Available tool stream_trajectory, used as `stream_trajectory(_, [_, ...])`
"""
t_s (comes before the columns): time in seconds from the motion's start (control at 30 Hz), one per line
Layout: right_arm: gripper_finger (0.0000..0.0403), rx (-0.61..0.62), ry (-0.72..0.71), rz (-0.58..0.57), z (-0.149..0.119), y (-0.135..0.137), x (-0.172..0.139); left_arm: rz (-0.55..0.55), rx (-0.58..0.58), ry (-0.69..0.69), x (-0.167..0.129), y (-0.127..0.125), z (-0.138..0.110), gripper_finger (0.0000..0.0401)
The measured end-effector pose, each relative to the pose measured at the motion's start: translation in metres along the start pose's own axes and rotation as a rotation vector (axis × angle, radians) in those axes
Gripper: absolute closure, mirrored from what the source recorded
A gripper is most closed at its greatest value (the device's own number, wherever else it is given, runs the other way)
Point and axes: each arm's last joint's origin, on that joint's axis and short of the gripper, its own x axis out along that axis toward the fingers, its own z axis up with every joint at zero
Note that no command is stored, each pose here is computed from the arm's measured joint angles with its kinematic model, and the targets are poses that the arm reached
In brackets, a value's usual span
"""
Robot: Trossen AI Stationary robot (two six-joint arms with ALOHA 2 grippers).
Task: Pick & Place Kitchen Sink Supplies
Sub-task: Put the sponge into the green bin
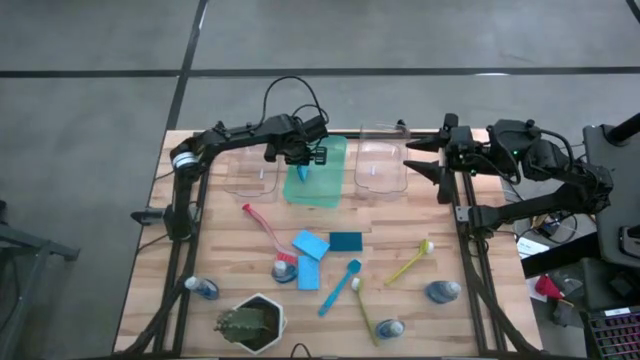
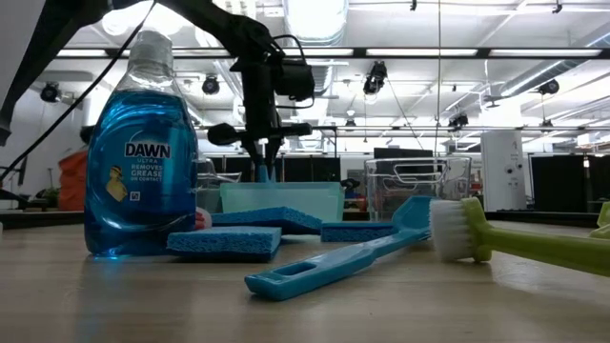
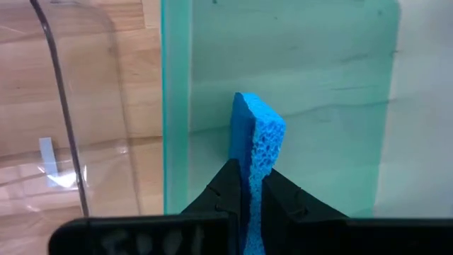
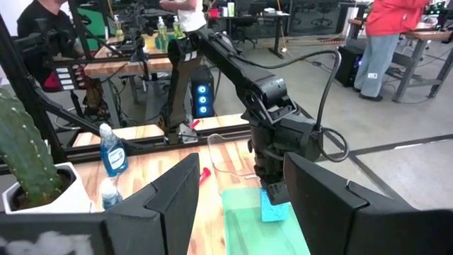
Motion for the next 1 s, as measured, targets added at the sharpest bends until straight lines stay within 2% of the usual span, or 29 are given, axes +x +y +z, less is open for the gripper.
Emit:
stream_trajectory(0.57, [0.0200,-0.003,0.011,-0.002,-0.0016,0.0000,0.0011,-0.012,-0.003,0.010,0.0023,-0.0019,0.0002,0.0371])
stream_trajectory(1.0, [0.0200,-0.002,0.012,-0.003,-0.0017,-0.0001,0.0012,-0.024,-0.016,0.016,0.0026,-0.0037,0.0004,0.0250])
